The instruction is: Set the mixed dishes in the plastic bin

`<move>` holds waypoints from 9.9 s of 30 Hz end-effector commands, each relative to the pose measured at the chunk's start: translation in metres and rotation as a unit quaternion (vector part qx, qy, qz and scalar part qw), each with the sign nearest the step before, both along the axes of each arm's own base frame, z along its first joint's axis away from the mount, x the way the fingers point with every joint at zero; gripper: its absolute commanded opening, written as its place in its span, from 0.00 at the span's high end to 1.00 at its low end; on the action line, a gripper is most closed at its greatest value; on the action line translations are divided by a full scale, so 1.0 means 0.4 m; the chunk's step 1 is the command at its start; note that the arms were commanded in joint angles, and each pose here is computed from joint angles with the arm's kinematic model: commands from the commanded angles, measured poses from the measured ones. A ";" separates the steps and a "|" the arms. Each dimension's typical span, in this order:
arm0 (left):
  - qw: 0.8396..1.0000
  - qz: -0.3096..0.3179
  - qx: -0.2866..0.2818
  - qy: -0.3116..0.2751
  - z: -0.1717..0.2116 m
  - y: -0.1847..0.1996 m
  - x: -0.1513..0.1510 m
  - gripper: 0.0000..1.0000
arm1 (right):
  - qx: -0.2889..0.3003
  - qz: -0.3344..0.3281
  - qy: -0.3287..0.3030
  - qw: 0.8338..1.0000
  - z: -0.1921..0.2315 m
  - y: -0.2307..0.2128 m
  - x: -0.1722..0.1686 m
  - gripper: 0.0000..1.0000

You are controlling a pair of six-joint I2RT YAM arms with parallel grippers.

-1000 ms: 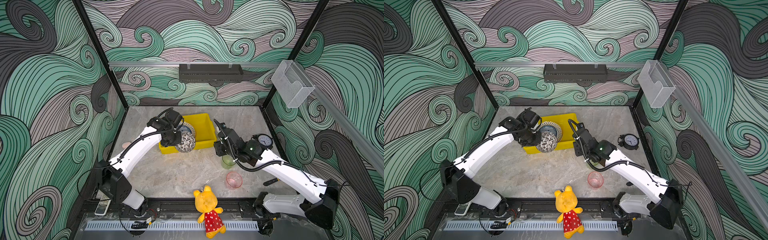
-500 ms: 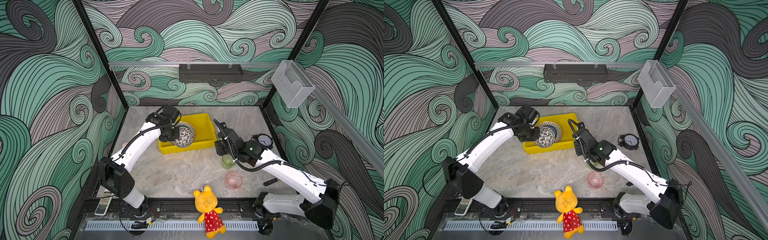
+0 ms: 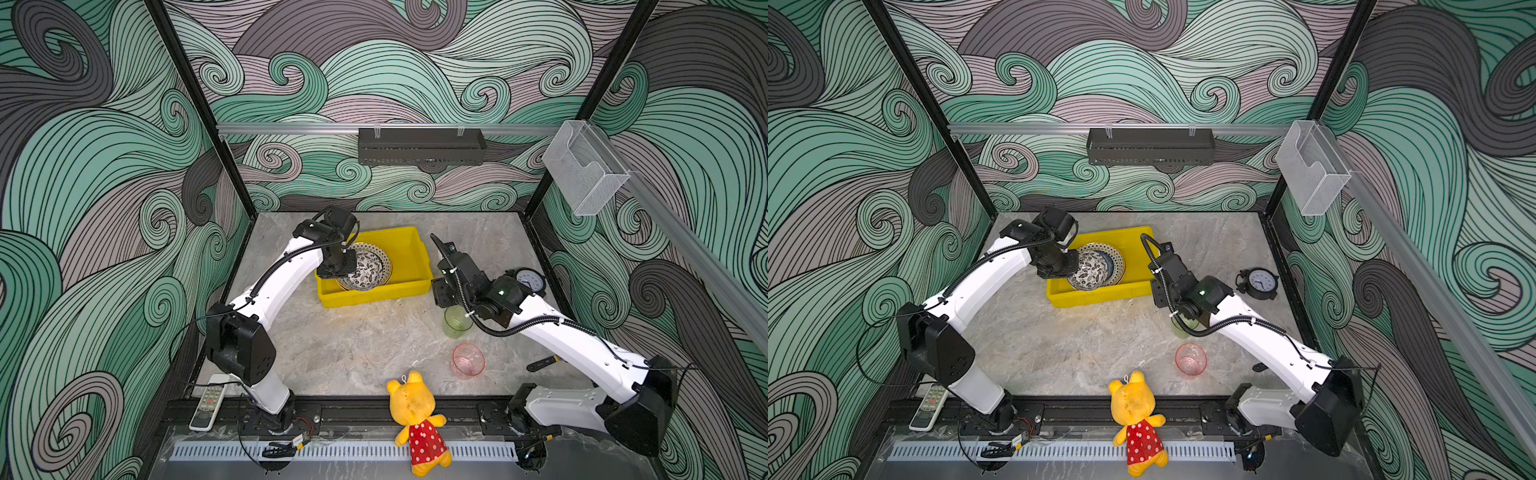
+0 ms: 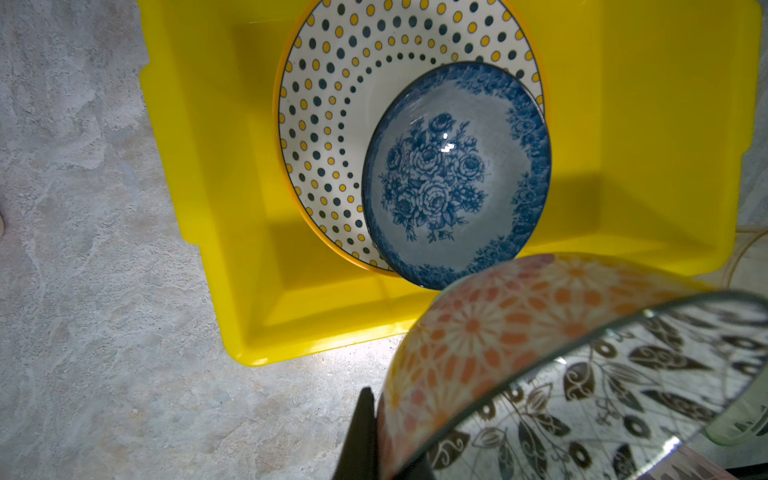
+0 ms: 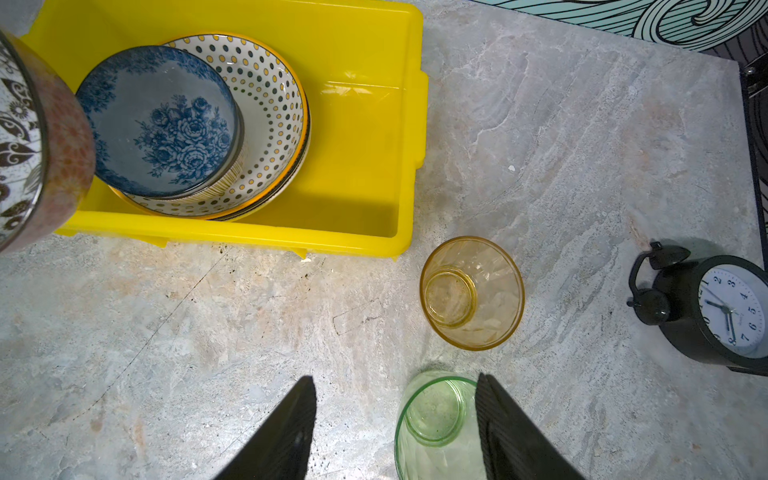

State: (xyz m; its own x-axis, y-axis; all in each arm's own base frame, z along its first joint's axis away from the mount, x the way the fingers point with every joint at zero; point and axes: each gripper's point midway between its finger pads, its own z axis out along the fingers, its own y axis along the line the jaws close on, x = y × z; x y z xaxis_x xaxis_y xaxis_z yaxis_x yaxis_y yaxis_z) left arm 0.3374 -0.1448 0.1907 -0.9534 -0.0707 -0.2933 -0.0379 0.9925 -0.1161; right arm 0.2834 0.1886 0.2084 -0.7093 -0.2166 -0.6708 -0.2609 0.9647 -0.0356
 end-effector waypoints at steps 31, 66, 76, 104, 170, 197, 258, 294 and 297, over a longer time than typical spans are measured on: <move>0.999 0.014 -0.020 0.033 -0.033 -0.021 0.118 1.00 | 0.020 -0.022 0.032 0.999 -0.028 -0.024 0.019 0.37; 0.997 0.030 -0.021 0.067 -0.107 -0.018 0.160 1.00 | 0.029 -0.025 0.041 0.998 -0.040 -0.027 0.016 0.36; 0.996 0.030 -0.025 0.079 -0.122 -0.025 0.161 1.00 | 0.029 -0.026 0.042 0.998 -0.043 -0.029 0.014 0.36; 0.993 0.029 -0.023 0.115 -0.150 -0.028 0.139 0.90 | 0.036 -0.025 0.044 0.998 -0.042 -0.030 0.006 0.36; 0.993 0.037 -0.019 0.108 -0.138 -0.007 0.110 0.88 | 0.058 -0.021 0.058 0.996 -0.047 -0.019 -0.011 0.36; 0.998 0.024 -0.044 0.031 0.036 0.014 0.060 0.81 | 0.034 -0.048 0.050 0.997 -0.052 -0.062 -0.002 0.35; 0.969 -0.035 -0.139 -0.203 0.104 0.034 -0.080 0.74 | 0.069 -0.134 0.125 0.981 -0.172 -0.231 0.111 0.40; 0.969 -0.039 -0.135 -0.203 0.117 0.025 -0.050 0.73 | 0.044 -0.140 0.194 0.970 -0.300 -0.228 0.160 0.70; 0.969 -0.038 -0.135 -0.204 0.119 0.025 -0.048 0.73 | 0.041 -0.140 0.196 0.970 -0.305 -0.229 0.160 0.77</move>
State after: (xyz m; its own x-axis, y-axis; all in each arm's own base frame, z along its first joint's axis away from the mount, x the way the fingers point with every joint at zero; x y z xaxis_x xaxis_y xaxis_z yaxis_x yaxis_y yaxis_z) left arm 0.3104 -0.1347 0.2203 -0.7930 -0.1172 -0.5979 0.1316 0.9252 -0.3559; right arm 0.3410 0.0975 0.0827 -0.9406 0.0635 -0.3334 0.0342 0.9951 0.0929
